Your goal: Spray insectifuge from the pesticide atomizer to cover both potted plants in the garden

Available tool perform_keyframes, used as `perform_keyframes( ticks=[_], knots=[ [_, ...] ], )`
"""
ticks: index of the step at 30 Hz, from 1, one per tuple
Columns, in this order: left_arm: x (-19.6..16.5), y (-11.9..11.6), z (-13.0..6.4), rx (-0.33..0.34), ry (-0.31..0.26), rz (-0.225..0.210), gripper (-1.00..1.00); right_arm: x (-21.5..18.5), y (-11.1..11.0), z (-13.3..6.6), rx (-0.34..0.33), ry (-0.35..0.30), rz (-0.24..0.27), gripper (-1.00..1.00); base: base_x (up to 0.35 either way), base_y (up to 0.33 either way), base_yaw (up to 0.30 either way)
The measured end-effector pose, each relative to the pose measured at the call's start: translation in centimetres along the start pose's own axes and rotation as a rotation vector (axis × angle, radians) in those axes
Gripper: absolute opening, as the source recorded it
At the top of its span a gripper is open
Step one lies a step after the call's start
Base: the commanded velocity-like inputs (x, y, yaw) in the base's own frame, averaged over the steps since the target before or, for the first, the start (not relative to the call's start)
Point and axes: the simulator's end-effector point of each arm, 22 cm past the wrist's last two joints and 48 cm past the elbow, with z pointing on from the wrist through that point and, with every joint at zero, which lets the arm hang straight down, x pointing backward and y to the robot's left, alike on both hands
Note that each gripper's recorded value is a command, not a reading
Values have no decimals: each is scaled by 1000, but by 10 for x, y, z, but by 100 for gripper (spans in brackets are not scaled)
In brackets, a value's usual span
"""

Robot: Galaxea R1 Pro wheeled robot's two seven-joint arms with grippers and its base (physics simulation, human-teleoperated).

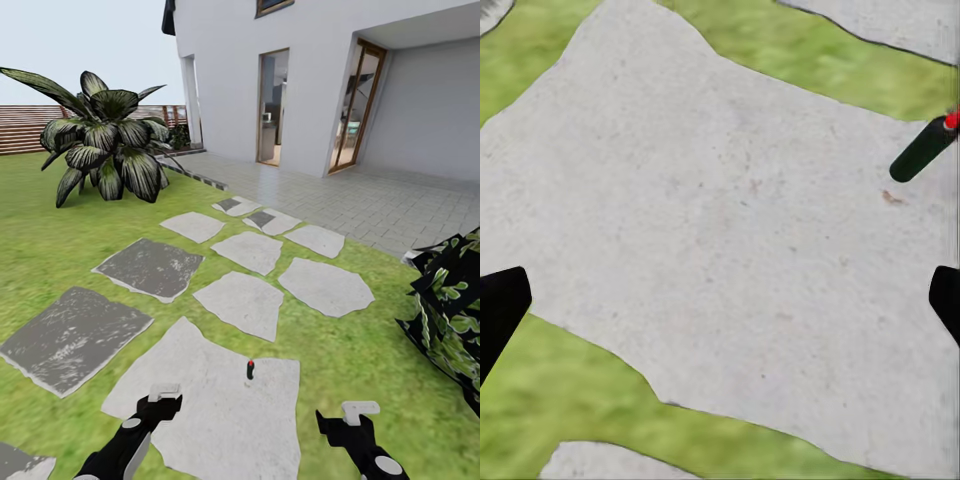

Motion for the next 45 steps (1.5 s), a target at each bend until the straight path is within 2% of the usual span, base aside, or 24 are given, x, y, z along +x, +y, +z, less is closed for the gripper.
perform_keyframes(
  ticks=[18, 33, 45],
  knots=[
    [-2, 2, -1, -4, -4, -4, 100, -1, 0, -1, 4, -3, -1, 100, 320, -41, -54],
    [-2, -1, -1, 1, -4, 5, 100, -1, 0, 0, 4, -2, 1, 100, 23, -10, -3],
    [-5, -2, -2, 1, -11, 7, 100, -4, -2, -2, 6, -8, 2, 100, 0, -266, -209]
  ],
)
